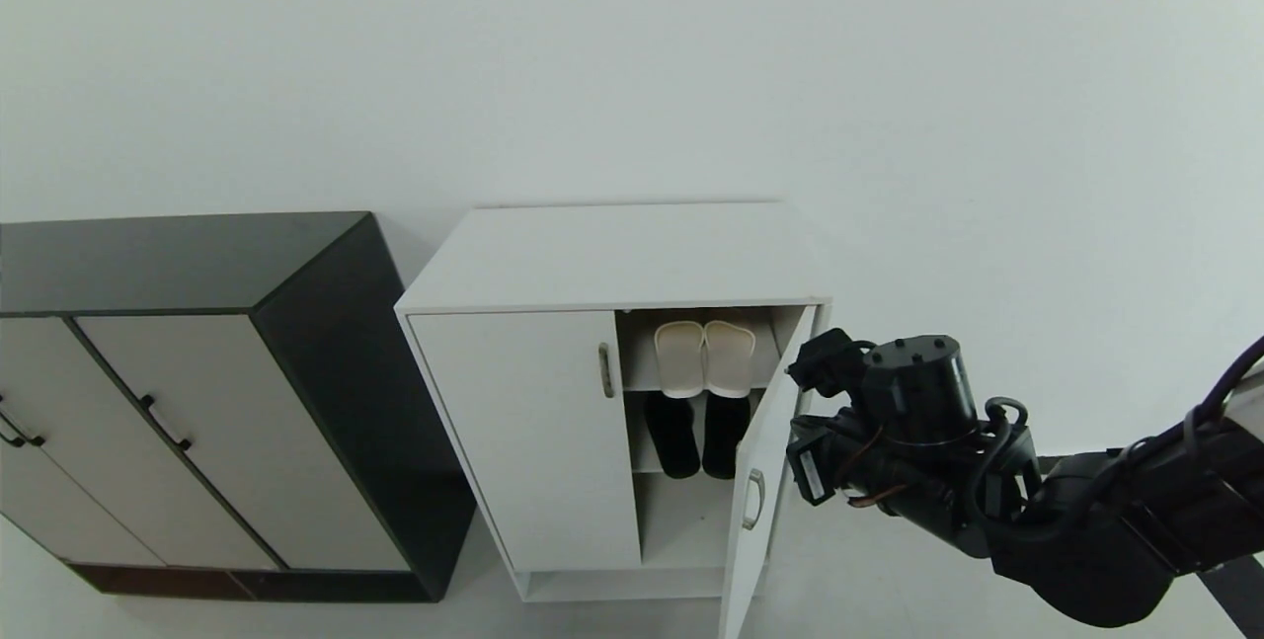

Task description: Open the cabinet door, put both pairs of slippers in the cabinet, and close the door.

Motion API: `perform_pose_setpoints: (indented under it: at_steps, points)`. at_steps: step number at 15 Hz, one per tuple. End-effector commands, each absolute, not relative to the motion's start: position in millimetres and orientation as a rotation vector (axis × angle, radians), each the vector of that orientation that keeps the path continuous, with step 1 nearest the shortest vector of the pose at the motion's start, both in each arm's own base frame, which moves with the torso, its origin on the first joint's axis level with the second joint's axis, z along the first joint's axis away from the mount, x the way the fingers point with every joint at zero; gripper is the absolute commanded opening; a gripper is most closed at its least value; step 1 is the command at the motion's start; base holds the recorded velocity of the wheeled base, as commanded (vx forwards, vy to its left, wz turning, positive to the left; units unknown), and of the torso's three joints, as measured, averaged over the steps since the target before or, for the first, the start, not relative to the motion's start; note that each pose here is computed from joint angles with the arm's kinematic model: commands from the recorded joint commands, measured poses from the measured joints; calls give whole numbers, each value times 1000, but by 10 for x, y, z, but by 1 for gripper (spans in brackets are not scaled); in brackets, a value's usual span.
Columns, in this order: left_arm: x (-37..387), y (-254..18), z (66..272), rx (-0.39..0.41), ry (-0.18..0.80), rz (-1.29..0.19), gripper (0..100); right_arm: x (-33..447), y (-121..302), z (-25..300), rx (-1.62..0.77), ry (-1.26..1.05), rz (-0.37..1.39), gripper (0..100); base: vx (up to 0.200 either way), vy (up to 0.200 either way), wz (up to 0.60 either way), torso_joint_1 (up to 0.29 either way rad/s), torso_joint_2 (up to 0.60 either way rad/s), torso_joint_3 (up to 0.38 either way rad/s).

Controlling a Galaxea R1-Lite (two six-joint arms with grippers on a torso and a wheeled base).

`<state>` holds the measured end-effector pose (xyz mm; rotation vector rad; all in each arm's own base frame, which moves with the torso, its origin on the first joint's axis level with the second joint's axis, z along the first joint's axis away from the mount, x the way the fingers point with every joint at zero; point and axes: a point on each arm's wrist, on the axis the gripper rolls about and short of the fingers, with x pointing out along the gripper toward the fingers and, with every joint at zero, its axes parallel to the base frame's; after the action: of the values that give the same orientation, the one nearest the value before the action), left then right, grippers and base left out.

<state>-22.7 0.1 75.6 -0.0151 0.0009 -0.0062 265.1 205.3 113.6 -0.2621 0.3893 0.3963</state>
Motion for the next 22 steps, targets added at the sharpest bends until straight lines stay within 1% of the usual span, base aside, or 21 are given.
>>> perform_pose_setpoints:
  at_steps: [1,3,5,6,11,16,22]
  points:
    - [-227,0,757,-15,0,-5,0,2678,2078,1032,-273,416,404,0,0,0,0,0,0,0]
    - [-227,1,757,-11,0,-2,0,2734,2124,952,-269,431,408,0,0,0,0,0,0,0]
    - [-227,1,755,18,2,0,0,2775,2150,925,-263,423,407,0,0,0,0,0,0,0]
    - [-227,1,755,20,2,0,0,2779,2154,926,-262,420,407,0,0,0,0,0,0,0]
    - [-227,1,757,11,0,-3,0,2921,2275,802,-261,422,409,0,0,0,0,0,0,0]
    - [-227,0,757,2,0,-5,0,3109,2354,740,-209,367,407,0,0,0,0,0,0,0]
    - [-227,0,757,-6,0,-6,0,3516,2399,646,-174,331,387,0,0,0,0,0,0,0]
